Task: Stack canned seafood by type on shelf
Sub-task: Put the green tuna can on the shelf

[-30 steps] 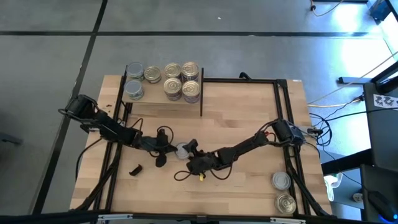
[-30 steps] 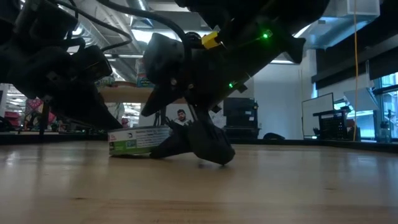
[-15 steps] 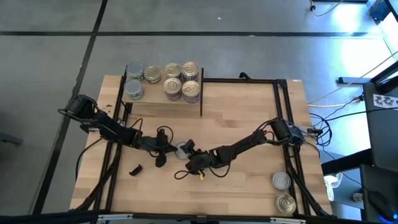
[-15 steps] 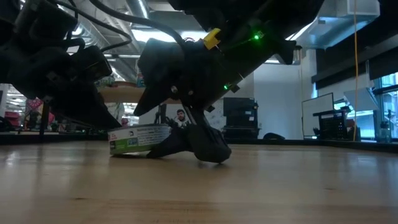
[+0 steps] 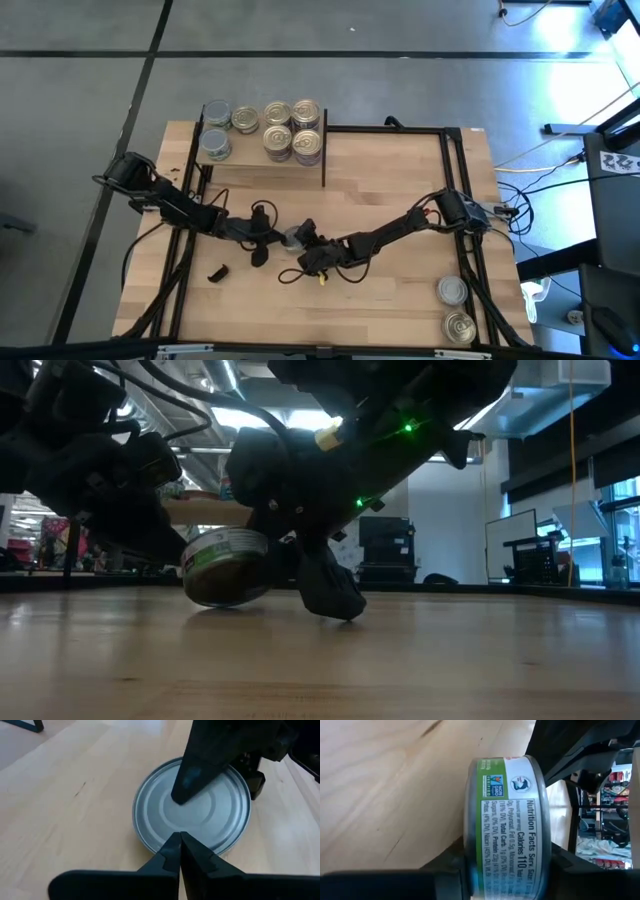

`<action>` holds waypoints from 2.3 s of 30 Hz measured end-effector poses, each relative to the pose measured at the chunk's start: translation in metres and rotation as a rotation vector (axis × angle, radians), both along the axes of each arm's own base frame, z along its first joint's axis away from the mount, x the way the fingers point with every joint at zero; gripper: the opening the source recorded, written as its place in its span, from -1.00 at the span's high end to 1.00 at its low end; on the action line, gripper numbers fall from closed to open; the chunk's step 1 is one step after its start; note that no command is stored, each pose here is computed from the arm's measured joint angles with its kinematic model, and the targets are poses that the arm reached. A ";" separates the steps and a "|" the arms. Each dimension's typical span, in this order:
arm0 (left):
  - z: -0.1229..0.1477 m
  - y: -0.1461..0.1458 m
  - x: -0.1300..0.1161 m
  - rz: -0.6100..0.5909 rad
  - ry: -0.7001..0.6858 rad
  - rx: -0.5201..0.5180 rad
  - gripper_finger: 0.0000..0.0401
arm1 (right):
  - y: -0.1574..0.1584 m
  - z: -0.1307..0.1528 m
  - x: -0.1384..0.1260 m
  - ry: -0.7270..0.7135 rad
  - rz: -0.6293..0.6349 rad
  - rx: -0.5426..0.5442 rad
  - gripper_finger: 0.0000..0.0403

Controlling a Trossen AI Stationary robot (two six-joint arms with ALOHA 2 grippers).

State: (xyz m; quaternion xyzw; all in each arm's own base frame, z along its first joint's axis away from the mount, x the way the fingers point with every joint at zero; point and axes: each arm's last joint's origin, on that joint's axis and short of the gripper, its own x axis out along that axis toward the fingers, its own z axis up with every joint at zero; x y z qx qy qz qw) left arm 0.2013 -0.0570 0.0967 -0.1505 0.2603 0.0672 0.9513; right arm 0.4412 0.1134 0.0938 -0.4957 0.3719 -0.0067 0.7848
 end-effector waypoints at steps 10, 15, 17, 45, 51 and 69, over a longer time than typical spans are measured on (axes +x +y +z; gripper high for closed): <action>0.010 -0.001 0.001 -0.068 -0.057 0.042 0.51 | 0.013 0.016 -0.011 -0.029 -0.103 0.122 0.32; 0.026 -0.004 0.003 -0.136 -0.125 0.080 0.11 | 0.012 0.033 -0.025 -0.018 -0.215 0.238 0.32; 0.032 -0.006 0.006 -0.149 -0.157 0.090 -0.01 | 0.009 0.036 -0.033 -0.024 -0.255 0.272 0.32; 0.035 -0.023 0.033 -0.242 -0.081 0.295 -0.24 | 0.008 0.061 -0.030 -0.300 -0.267 0.685 0.32; 0.036 -0.024 0.033 -0.257 -0.096 0.306 -0.15 | 0.007 0.064 -0.027 -0.352 -0.270 0.743 0.32; 0.047 -0.029 0.029 -0.229 -0.068 0.392 0.36 | 0.006 0.073 -0.035 -0.277 -0.255 0.716 -0.65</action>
